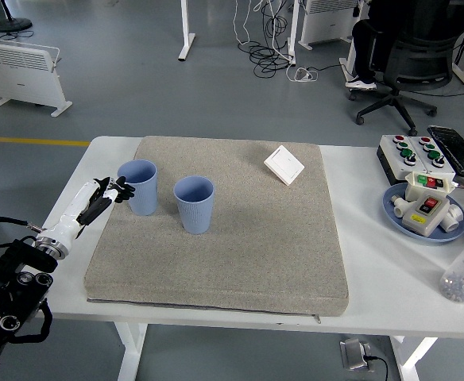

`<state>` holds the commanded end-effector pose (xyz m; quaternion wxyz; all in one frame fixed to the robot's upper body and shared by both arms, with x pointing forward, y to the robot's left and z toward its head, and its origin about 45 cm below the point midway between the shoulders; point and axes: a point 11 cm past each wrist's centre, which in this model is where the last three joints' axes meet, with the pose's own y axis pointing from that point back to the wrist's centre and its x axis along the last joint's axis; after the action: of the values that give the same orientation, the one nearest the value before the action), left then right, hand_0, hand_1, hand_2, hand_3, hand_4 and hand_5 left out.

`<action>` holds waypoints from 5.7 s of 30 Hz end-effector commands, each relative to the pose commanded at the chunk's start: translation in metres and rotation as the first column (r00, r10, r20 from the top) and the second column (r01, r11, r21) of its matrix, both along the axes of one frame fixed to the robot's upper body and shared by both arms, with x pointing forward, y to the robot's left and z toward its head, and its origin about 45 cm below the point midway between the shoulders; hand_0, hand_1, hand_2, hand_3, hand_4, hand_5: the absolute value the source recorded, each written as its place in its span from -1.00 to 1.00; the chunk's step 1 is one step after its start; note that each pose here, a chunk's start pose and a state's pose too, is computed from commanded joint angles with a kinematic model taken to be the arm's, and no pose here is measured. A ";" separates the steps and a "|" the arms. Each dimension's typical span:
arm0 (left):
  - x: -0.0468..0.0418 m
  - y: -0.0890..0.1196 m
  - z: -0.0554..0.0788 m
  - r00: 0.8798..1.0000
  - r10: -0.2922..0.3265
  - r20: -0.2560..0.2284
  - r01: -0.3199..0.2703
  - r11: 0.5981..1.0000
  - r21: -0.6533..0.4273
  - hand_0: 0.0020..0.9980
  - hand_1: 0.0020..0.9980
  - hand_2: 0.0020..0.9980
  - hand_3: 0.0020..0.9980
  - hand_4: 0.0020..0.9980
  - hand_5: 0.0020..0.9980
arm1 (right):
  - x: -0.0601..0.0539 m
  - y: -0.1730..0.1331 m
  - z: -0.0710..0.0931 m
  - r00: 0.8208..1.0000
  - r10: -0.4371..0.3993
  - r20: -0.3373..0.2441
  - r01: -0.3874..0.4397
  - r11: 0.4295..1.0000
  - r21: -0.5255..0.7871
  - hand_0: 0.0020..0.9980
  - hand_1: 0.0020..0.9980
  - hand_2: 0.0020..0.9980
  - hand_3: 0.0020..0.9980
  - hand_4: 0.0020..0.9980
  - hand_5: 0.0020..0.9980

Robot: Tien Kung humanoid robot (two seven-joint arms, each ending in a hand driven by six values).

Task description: Push cup pick cup insert cup

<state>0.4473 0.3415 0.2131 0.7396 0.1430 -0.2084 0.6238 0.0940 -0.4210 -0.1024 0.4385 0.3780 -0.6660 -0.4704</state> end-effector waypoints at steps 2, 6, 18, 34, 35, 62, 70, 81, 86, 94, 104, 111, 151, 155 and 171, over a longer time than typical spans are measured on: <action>0.0014 0.000 0.021 0.999 -0.015 0.049 0.014 0.999 0.029 -0.15 0.09 0.04 0.08 0.35 1.00 | -0.001 0.000 0.000 1.000 -0.002 -0.001 0.002 1.000 -0.001 0.52 0.31 0.36 0.12 -0.81 -0.07; 0.0077 -0.016 0.061 0.991 -0.084 0.102 0.073 0.991 0.111 0.04 0.25 0.17 0.23 0.72 1.00 | -0.002 0.000 0.000 1.000 -0.004 -0.005 0.004 1.000 -0.001 0.52 0.31 0.36 0.13 -0.81 -0.07; 0.0365 -0.082 0.104 0.962 -0.270 -0.037 0.243 0.789 0.564 0.75 0.79 0.95 0.85 0.96 0.45 | -0.010 0.000 -0.002 1.000 -0.011 -0.020 0.011 1.000 0.000 0.52 0.31 0.36 0.13 -0.81 -0.07; 0.0581 -0.131 0.075 0.929 -0.316 -0.195 0.345 0.542 0.766 0.82 0.81 1.00 0.92 0.97 -0.02 | -0.013 -0.001 -0.002 0.999 -0.002 -0.033 0.002 1.000 -0.004 0.52 0.31 0.36 0.13 -0.81 -0.07; 0.0599 -0.131 0.074 0.931 -0.309 -0.196 0.341 0.541 0.769 0.82 0.81 1.00 0.92 0.97 -0.02 | -0.013 -0.001 -0.002 1.000 -0.004 -0.031 0.003 1.000 -0.004 0.52 0.31 0.36 0.13 -0.81 -0.07; 0.0783 -0.129 0.046 0.942 -0.238 -0.237 0.333 0.562 0.757 0.77 0.75 0.98 0.83 0.76 -0.37 | -0.001 -0.002 0.001 1.000 0.015 -0.017 -0.015 1.000 -0.010 0.52 0.31 0.36 0.13 -0.80 -0.07; 0.0781 -0.124 0.038 0.938 -0.209 -0.275 0.345 0.558 0.754 0.55 0.63 0.87 0.74 0.66 -0.43 | 0.001 -0.002 0.001 1.000 0.015 -0.012 -0.015 1.000 -0.010 0.52 0.31 0.36 0.13 -0.81 -0.07; 0.0776 -0.119 0.034 0.941 -0.200 -0.275 0.340 0.556 0.758 0.21 0.50 0.80 0.56 0.46 -0.69 | 0.002 -0.002 0.001 1.000 0.015 -0.011 -0.015 1.000 -0.010 0.52 0.31 0.36 0.13 -0.80 -0.07; 0.0772 -0.117 0.033 0.940 -0.197 -0.278 0.341 0.547 0.764 -0.05 0.30 0.56 0.23 0.21 -0.88 | 0.001 -0.002 0.001 1.000 0.014 -0.011 -0.014 1.000 -0.010 0.52 0.31 0.36 0.13 -0.80 -0.06; 0.0763 -0.121 0.037 0.938 -0.220 -0.266 0.343 0.514 0.786 -0.10 0.07 0.07 -0.06 0.00 -0.97 | 0.000 -0.002 0.001 1.000 0.012 -0.012 -0.013 1.000 -0.010 0.52 0.31 0.36 0.13 -0.80 -0.06; 0.0746 -0.126 0.044 0.934 -0.250 -0.254 0.351 0.518 0.780 -0.08 -0.04 -0.07 -0.14 0.06 -1.00 | -0.001 -0.003 0.001 1.000 0.011 -0.013 -0.011 1.000 -0.010 0.52 0.31 0.36 0.13 -0.80 -0.06; 0.0727 -0.128 0.050 0.931 -0.256 -0.259 0.360 0.544 0.758 -0.04 -0.11 -0.15 -0.22 -0.07 -1.00 | -0.002 -0.003 0.001 1.000 0.009 -0.014 -0.009 1.000 -0.010 0.52 0.31 0.36 0.13 -0.80 -0.07; 0.0829 -0.034 0.161 0.985 -0.016 -0.169 0.146 0.588 0.796 0.00 -0.10 -0.13 -0.20 -0.05 -1.00 | -0.017 -0.006 -0.001 0.999 -0.008 -0.037 0.008 1.000 -0.013 0.52 0.31 0.36 0.13 -0.80 -0.07; 0.0845 -0.028 0.155 0.985 -0.009 -0.172 0.141 0.611 0.779 0.01 -0.09 -0.12 -0.19 -0.04 -1.00 | -0.015 -0.006 -0.001 0.999 -0.006 -0.035 0.005 1.000 -0.014 0.52 0.31 0.36 0.13 -0.80 -0.07; 0.0871 -0.019 0.141 0.986 -0.001 -0.166 0.125 0.662 0.739 0.01 -0.08 -0.11 -0.17 -0.02 -1.00 | -0.010 -0.006 0.000 1.000 0.003 -0.027 -0.003 1.000 -0.016 0.52 0.31 0.36 0.13 -0.81 -0.07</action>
<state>0.5344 0.3221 0.3537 0.6509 0.4729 -0.3937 0.4447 0.0845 -0.4270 -0.1022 0.4512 0.3691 -0.6631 -0.4696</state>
